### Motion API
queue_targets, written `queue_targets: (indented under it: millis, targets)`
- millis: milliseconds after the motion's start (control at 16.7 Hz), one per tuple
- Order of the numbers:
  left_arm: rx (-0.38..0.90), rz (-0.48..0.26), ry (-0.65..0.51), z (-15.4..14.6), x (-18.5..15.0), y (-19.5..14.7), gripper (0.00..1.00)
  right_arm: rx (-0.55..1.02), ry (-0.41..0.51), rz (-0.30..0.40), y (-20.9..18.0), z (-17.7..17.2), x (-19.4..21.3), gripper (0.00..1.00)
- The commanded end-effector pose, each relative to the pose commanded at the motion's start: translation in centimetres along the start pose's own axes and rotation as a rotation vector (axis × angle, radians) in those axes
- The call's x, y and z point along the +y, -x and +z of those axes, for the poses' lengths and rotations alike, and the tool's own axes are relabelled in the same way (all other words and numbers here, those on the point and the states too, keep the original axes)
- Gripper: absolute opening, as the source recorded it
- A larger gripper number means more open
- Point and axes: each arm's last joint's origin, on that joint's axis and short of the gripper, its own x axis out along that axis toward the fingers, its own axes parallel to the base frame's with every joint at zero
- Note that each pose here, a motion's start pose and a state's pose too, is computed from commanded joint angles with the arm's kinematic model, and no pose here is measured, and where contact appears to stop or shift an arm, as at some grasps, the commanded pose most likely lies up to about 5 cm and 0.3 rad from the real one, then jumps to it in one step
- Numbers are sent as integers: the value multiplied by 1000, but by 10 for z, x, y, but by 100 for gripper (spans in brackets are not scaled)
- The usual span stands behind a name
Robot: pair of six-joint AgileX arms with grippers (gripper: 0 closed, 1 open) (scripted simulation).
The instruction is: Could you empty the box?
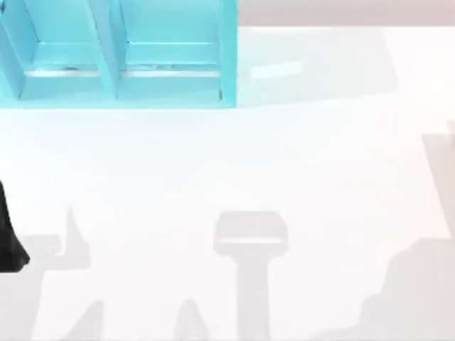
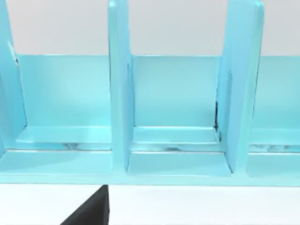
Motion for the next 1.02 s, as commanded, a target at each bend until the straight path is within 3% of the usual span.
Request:
queue_targets:
  millis: [240, 660, 1020]
  targets:
    - [0, 0, 0, 0, 0, 0, 100, 113, 2, 56, -9, 13, -24, 100]
    - [0, 0, 0, 0, 0, 0, 100, 121, 3, 61, -14, 13, -24, 100]
    - [0, 0, 0, 0, 0, 0, 100, 117, 2, 58, -72, 9, -23, 100]
